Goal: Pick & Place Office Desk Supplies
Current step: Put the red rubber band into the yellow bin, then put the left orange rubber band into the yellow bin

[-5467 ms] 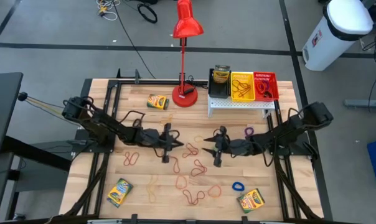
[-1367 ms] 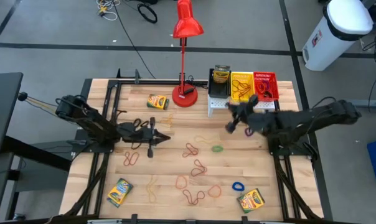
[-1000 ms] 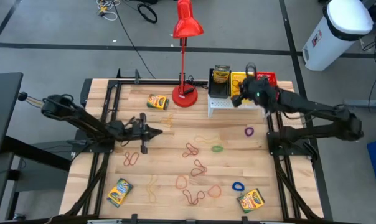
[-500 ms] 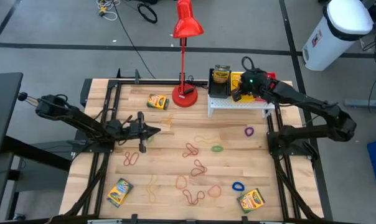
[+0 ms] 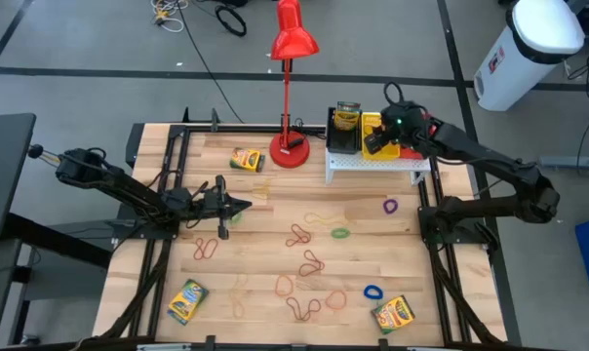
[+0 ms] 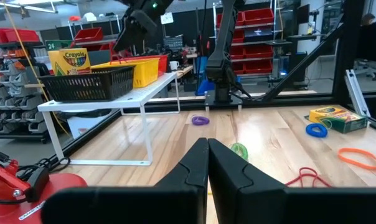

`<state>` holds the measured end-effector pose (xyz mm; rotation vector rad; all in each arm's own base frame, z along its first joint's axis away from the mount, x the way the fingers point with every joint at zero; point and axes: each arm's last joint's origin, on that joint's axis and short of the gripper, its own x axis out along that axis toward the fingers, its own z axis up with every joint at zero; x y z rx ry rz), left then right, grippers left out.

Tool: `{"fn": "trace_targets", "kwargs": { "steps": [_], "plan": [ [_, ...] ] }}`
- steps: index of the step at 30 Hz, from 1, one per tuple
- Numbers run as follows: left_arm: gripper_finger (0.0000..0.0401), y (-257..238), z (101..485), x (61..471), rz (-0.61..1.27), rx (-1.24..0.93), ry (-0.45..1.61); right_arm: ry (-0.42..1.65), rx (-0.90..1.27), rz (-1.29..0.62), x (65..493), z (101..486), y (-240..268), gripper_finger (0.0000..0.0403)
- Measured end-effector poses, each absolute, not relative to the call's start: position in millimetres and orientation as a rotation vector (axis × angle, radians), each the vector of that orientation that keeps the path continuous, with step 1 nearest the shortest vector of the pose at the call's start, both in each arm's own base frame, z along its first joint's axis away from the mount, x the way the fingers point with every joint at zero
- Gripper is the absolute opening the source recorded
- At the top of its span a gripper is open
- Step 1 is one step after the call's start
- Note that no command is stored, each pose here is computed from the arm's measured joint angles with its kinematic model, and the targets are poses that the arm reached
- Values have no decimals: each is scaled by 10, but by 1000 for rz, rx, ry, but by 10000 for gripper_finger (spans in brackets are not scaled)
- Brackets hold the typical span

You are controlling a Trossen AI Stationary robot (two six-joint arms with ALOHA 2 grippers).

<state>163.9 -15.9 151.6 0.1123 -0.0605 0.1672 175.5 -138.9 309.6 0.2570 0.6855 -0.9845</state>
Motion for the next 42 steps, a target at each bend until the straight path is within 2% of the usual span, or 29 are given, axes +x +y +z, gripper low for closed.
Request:
{"fn": "trace_targets", "kwargs": {
  "steps": [3, 6, 10, 14, 16, 21, 25, 33, 42],
  "plan": [
    [11, -160, 1516, 1639, 167, 111, -60, 718, 243, -980, 1748, 3176, -1328, 197],
    [11, -160, 1514, 1640, 166, 96, -60, 726, 198, -972, 1753, 3238, -1213, 185],
    [11, -160, 1510, 1640, 165, 78, -57, 689, 132, -908, 1795, 3315, -973, 125],
    [11, -160, 1506, 1640, 162, 84, -53, 630, 78, -754, 1903, 3352, -656, 40],
    [11, -160, 1504, 1640, 162, 90, -51, 580, 51, -663, 1977, 3304, -487, 11],
    [11, -161, 1502, 1641, 162, 87, -49, 469, -27, -399, 2161, 2980, -195, 27],
    [11, -185, 1481, 1646, 76, 51, -32, 376, -22, -253, 2210, 2684, -60, 10],
    [11, -243, 1533, 1918, 14, 60, 100, 251, -26, -124, 2107, 2194, 208, 8],
    [11, -305, 1532, 2301, 0, 80, 192, 165, -29, -79, 1996, 2054, 417, 10]
  ]
}}
